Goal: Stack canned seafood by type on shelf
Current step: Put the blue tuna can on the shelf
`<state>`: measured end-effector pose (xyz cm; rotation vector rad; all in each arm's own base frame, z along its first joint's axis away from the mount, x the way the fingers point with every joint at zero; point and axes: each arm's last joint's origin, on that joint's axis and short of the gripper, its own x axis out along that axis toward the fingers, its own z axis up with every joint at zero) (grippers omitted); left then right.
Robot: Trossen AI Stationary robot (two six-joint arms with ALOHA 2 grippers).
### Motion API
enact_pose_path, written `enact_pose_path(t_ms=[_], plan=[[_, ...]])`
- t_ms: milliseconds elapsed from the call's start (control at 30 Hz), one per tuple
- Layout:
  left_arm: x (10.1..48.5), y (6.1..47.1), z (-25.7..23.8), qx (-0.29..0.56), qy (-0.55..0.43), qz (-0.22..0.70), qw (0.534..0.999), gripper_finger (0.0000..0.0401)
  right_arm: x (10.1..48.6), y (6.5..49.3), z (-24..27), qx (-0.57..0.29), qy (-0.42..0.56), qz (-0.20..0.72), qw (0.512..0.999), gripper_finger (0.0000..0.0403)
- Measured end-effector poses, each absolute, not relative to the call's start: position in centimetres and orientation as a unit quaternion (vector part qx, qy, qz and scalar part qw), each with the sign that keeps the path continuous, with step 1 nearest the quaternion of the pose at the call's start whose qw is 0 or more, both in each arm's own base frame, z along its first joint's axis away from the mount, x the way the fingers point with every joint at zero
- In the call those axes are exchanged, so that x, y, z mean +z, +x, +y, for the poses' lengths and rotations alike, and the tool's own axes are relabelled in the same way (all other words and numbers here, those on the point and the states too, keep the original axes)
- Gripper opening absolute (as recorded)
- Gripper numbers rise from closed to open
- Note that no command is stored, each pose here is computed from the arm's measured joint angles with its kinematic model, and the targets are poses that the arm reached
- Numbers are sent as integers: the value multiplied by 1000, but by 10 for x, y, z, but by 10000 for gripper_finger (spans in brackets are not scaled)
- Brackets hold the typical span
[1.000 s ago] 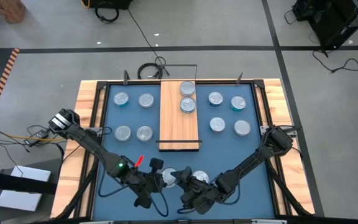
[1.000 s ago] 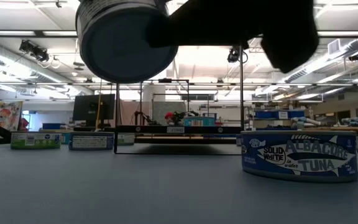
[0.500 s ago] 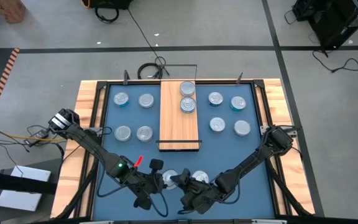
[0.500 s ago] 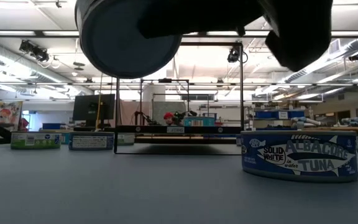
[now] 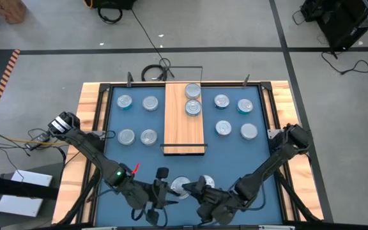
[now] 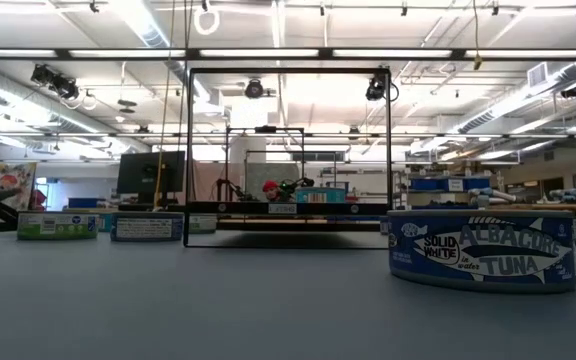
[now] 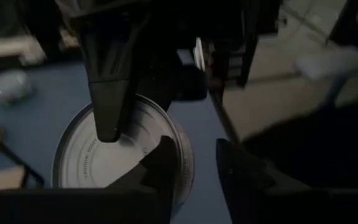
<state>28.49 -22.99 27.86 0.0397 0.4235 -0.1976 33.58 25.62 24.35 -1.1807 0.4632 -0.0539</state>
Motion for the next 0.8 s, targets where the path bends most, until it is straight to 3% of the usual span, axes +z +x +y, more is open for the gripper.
enact_pose_path(t_ms=[400,800], plan=[[286,291,-227,-86,8,116,990,134,304,296,221,-34,-565,249,786,141],[280,302,-213,-83,12,110,990,130,311,293,211,11,-562,251,788,141]])
